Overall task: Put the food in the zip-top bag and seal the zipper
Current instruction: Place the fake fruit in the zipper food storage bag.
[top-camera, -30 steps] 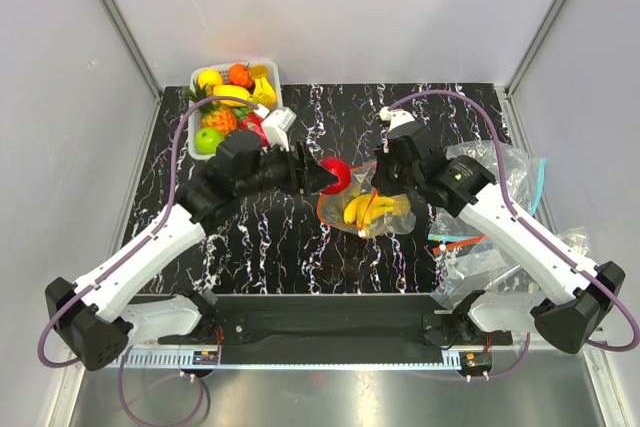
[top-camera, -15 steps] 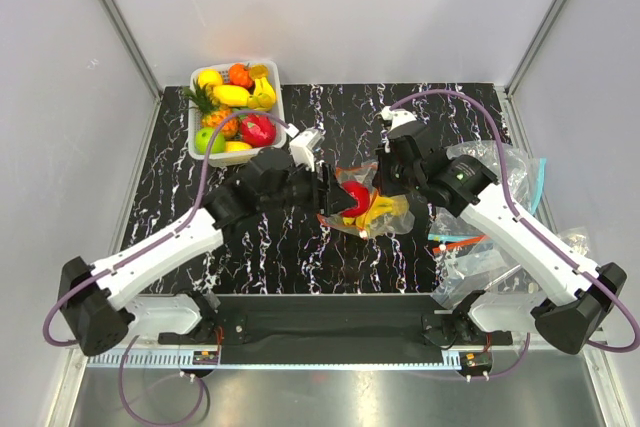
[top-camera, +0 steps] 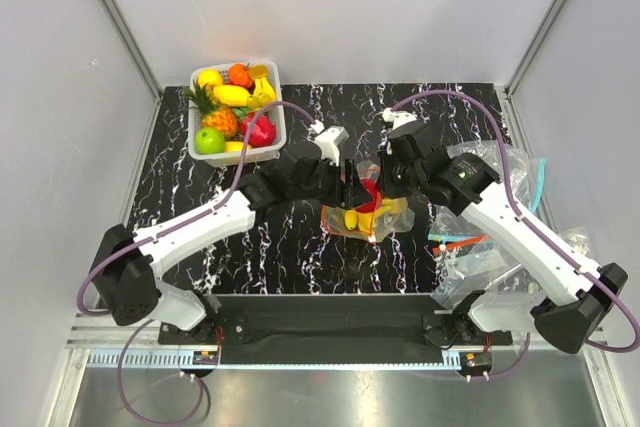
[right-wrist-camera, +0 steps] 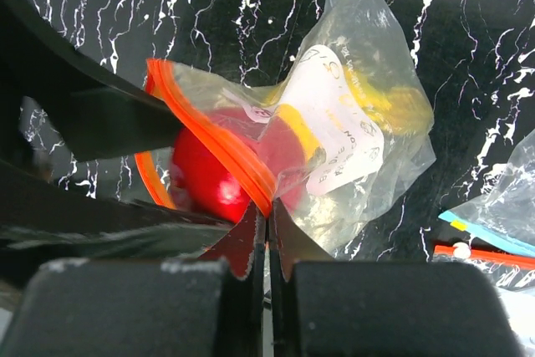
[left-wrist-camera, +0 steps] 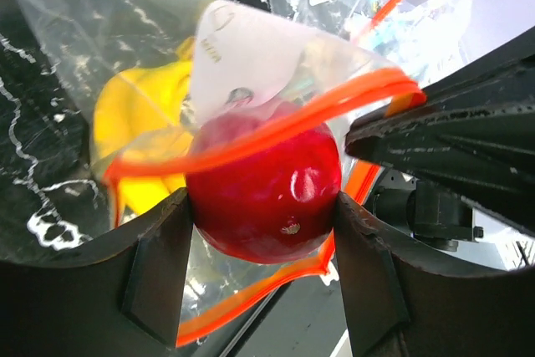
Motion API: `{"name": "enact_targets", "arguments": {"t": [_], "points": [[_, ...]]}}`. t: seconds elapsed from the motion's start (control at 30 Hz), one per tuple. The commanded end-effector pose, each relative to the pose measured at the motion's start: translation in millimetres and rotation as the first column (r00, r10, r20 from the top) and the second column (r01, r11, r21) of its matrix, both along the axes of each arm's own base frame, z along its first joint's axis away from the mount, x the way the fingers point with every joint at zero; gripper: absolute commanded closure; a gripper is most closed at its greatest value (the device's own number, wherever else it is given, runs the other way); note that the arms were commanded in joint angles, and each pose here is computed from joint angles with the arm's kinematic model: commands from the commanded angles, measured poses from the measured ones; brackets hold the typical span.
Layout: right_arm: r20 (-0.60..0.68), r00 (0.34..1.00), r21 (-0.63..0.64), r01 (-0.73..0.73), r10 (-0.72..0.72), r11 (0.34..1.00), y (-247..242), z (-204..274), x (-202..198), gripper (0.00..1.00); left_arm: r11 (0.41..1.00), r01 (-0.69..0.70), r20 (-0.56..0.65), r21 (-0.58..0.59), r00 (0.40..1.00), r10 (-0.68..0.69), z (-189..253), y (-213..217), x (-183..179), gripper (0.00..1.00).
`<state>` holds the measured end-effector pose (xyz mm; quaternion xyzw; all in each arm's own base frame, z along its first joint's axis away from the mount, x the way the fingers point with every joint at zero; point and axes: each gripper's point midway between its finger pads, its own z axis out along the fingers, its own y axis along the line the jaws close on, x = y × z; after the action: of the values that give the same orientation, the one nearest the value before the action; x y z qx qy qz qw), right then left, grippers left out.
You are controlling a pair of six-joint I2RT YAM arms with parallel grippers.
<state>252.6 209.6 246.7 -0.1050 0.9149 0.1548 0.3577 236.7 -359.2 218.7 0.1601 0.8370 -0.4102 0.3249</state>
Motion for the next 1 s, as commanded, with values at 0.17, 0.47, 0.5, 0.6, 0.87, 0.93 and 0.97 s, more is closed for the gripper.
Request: {"name": "enact_targets", "arguments": {"t": [0.17,0.47,0.5,0.6,0.87,0.93,0.97], "points": [[0.066,0.998,0.102,0.001,-0.008,0.995,10.3,35.5,6.1,1.00,1.000,-0.001,0.057,-0.016,0.998,0.002,2.0,-38.3,17.0,0.57],[0.084,0.996,0.102,0.027,-0.035,0.994,3.7,33.8,6.0,1.00,1.000,0.004,0.148,0.028,0.989,-0.008,16.0,-24.3,13.0,0.07],[0.085,0.996,0.102,0.028,-0.037,0.994,3.5,33.9,6.1,1.00,0.999,0.004,0.153,0.035,0.988,-0.009,16.9,-21.9,12.2,0.07],[0.090,0.995,0.102,0.036,-0.045,0.994,1.3,33.5,6.3,1.00,0.999,0.003,0.150,0.047,0.989,-0.010,20.6,-14.2,7.1,0.07],[0.090,0.995,0.088,0.042,-0.050,0.995,-0.1,28.8,7.4,1.00,0.998,-0.026,0.191,0.060,0.981,0.014,44.4,16.7,-6.8,0.14],[0.089,0.995,0.089,0.045,-0.053,0.995,-0.1,27.8,8.1,1.00,0.994,-0.070,0.236,0.080,0.970,0.049,54.9,33.9,-4.5,0.14],[0.087,0.995,0.089,0.042,-0.050,0.995,0.7,26.9,7.9,1.00,0.990,-0.102,0.253,0.095,0.965,0.075,56.7,42.5,0.4,0.14]]}}
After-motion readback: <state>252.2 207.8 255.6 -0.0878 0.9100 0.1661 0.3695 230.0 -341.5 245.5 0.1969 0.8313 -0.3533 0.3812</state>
